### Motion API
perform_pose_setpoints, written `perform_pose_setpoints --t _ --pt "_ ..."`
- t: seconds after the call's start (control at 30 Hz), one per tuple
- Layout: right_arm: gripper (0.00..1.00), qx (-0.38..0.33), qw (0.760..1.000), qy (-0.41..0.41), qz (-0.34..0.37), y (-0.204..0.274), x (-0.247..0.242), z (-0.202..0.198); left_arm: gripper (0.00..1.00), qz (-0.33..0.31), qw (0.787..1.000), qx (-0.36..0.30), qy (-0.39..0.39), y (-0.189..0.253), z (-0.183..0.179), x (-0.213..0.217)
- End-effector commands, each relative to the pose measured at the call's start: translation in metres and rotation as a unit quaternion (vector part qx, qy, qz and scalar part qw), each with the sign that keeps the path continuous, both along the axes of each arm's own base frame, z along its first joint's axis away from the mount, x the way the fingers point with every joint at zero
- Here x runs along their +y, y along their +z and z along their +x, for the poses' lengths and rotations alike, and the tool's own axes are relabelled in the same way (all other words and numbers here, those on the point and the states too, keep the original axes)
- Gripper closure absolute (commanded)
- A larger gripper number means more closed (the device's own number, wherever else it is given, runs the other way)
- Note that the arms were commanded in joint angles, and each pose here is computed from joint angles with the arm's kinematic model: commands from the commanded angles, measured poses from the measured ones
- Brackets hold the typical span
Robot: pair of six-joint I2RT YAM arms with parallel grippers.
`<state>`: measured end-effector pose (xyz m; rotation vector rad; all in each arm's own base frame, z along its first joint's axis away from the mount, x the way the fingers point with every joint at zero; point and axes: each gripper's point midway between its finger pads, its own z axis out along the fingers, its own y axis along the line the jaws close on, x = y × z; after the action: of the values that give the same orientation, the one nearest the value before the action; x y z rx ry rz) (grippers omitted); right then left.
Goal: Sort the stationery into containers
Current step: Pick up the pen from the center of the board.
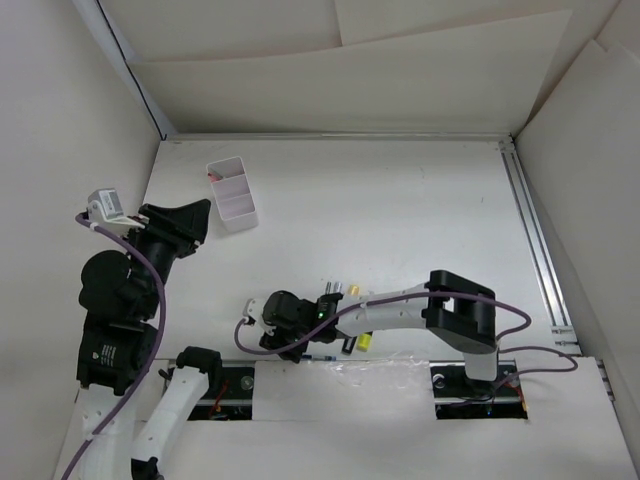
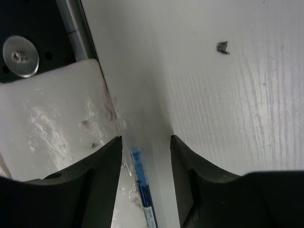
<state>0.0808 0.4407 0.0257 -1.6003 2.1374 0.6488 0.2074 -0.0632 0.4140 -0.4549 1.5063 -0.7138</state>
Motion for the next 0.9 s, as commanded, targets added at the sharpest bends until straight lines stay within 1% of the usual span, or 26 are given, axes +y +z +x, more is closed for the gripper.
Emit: perform_pose_setpoints --t 0.0,0.13,0.17,0.33,0.37,0.4,0.47,0.5,0.57,0.7,0.73,0.87 --pt "0.51 -0.021 1.000 -0.004 0.008 0.005 0.012 0.005 0.64 0.004 1.000 -0.029 -0.006 0.017 -0.008 0.000" --pt "0.52 -0.019 1.000 -0.008 0.009 0.002 0.014 0.005 0.64 0.003 0.999 -0.035 -0.006 0.019 -0.011 0.001" --pt "0.56 -0.019 1.000 -0.008 0.009 0.001 0.016 0.006 0.64 0.004 1.000 -0.030 -0.006 0.015 -0.010 0.000" --pt "0.59 -0.024 1.000 -0.013 0.007 0.001 0.016 0.005 0.64 0.008 0.999 -0.031 0.000 0.015 -0.009 0.002" --pt "0.62 -0.025 1.000 -0.013 0.007 0.001 0.016 0.005 0.63 0.008 0.999 -0.031 0.000 0.015 -0.009 0.002" --pt "0.71 -0.025 1.000 -0.013 0.007 0.001 0.016 0.005 0.63 0.009 1.000 -0.025 0.005 0.012 -0.008 0.004" --pt "0.73 -0.024 1.000 -0.019 -0.003 -0.004 0.013 0.005 0.62 0.009 1.000 -0.025 0.005 0.012 -0.008 0.004" --pt "0.78 -0.024 1.000 -0.019 -0.002 -0.001 0.014 0.006 0.62 0.009 1.000 -0.025 0.005 0.012 -0.008 0.004" --pt "0.85 -0.032 0.999 -0.025 -0.004 -0.002 0.014 0.009 0.60 0.009 1.000 -0.025 0.005 0.014 -0.010 0.004" --pt "0.95 -0.046 0.997 -0.037 0.041 0.032 0.028 0.016 0.60 0.013 1.000 -0.026 0.005 0.013 -0.010 0.005" --pt "0.97 -0.055 0.996 -0.043 0.059 0.049 0.032 0.020 0.60 0.012 0.999 -0.030 0.006 0.017 -0.012 0.005" --pt "1.00 -0.068 0.990 -0.054 0.110 0.092 0.047 0.031 0.60 0.011 0.999 -0.036 0.010 0.024 -0.015 0.008"
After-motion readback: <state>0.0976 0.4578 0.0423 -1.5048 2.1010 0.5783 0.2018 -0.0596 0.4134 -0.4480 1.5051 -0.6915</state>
